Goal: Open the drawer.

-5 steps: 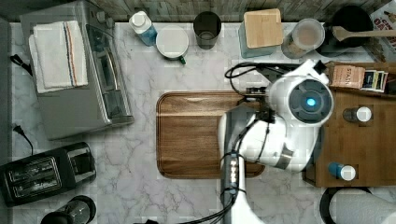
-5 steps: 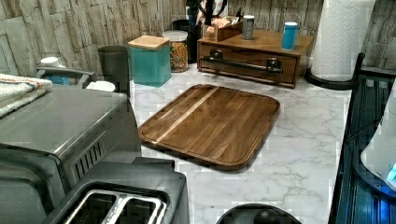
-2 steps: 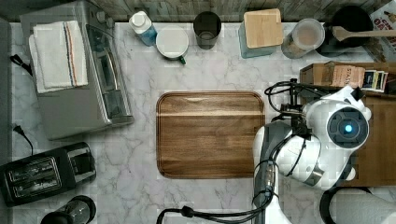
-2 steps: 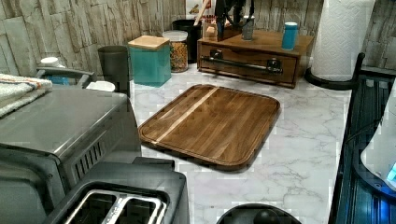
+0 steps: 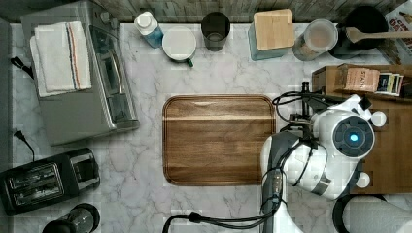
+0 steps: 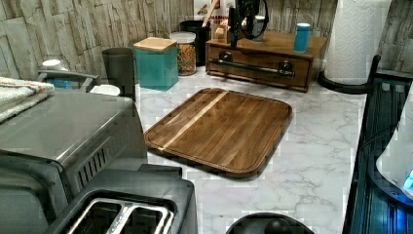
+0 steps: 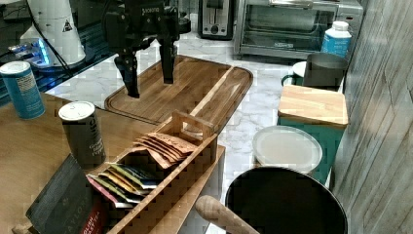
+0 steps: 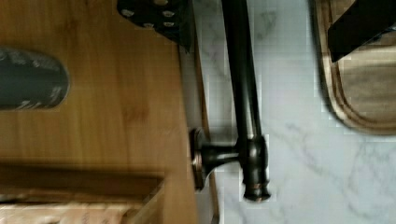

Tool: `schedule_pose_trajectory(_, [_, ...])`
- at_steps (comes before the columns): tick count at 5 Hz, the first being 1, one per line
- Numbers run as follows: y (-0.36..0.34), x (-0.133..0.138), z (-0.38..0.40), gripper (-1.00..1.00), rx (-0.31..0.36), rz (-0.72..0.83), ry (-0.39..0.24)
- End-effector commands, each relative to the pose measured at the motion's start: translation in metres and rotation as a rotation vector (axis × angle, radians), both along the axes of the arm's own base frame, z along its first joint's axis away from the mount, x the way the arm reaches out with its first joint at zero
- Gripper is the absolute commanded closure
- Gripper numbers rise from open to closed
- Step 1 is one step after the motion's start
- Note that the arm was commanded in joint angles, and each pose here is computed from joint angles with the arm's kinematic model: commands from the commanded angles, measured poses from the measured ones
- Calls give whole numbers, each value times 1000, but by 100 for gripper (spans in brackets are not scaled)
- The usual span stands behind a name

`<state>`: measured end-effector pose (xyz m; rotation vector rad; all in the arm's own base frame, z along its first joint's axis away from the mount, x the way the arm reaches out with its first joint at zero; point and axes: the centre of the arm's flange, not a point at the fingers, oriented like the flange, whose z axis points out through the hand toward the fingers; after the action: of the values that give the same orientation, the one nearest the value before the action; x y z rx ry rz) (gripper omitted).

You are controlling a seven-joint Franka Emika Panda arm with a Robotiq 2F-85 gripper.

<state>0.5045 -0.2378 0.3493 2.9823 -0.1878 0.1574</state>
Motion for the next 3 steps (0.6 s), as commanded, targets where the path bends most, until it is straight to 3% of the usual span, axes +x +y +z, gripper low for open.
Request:
schedule_pose_trajectory(1, [23,11,-27,-100,-77,147,37])
schedule_pose_trajectory(3, [21,8,-50,-100,-102,104,50])
